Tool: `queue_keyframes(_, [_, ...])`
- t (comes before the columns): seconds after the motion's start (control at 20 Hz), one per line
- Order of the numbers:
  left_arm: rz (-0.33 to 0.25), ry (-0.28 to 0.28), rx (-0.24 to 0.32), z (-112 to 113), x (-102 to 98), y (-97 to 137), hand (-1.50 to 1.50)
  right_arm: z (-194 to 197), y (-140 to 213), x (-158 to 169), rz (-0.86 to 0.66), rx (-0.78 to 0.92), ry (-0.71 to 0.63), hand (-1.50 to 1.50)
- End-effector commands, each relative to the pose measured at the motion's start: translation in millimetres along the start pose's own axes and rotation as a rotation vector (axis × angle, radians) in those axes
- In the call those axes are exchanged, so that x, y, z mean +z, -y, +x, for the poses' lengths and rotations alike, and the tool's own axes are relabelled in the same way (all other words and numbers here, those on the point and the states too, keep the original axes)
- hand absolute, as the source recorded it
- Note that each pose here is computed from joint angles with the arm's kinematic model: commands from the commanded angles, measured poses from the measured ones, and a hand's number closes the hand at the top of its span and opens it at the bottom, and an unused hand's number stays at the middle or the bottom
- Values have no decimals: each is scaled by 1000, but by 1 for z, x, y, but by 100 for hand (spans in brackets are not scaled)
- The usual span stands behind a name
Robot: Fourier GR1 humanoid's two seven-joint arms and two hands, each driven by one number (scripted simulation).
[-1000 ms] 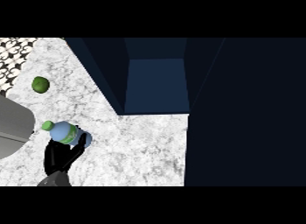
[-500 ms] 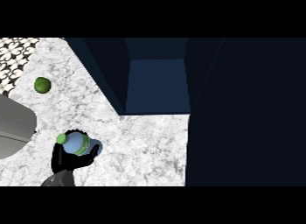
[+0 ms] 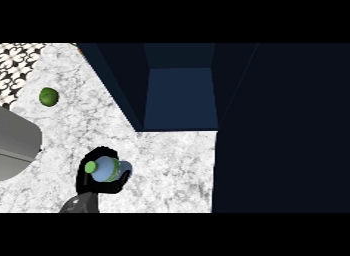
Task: Pick up the bottled water, place it into the cabinet and close the cabinet
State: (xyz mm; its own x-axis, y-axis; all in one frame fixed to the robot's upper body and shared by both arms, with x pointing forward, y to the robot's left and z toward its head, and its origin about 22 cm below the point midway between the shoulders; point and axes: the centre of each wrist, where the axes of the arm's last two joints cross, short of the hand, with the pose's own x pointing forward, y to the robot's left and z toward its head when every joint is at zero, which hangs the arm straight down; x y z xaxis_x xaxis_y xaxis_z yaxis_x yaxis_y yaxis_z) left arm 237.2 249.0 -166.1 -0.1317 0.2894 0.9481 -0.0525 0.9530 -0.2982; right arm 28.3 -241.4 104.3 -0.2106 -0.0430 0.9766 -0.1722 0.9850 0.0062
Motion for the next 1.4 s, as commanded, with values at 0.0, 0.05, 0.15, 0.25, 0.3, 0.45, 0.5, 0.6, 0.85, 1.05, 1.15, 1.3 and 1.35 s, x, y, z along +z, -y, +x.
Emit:
queue_keyframes(0.0, [-80,9,101,-5,-10,30,150,22,-10,-2,-16,-48,31,-150])
queue_keyframes(0.05, [-88,-13,115,3,-30,39,150,28,0,-4,1,-31,30,-150])
queue_keyframes(0.15, [-107,-8,111,8,-37,49,150,15,-6,-7,-22,-55,25,-150])
queue_keyframes(0.25, [-86,-22,104,12,-38,59,150,8,-1,4,-9,-52,10,-150])
queue_keyframes(0.3, [-112,-29,89,16,-48,72,150,7,-3,-7,-5,-55,39,-150])
queue_keyframes(0.45, [-101,-8,85,22,-56,93,150,11,-3,1,-10,-56,41,-150])
queue_keyframes(0.5, [-140,-30,94,26,-48,96,150,25,-2,2,-3,-54,34,-150])
queue_keyframes(0.6, [-152,4,38,45,-71,121,150,15,6,3,-9,-34,30,-150])
queue_keyframes(0.85, [-173,49,-69,76,-89,165,150,3,-3,-10,-26,-54,36,-150])
queue_keyframes(1.05, [-173,67,-102,84,-95,194,150,2,-4,-16,-29,-73,75,-150])
queue_keyframes(1.15, [-163,44,-109,97,-108,206,150,27,3,-10,-17,-25,70,-150])
queue_keyframes(1.3, [-150,52,-203,98,-119,220,150,8,15,-3,-25,-35,65,-150])
queue_keyframes(1.35, [-149,52,-227,107,-127,236,150,-1,19,-9,-21,-33,57,-150])
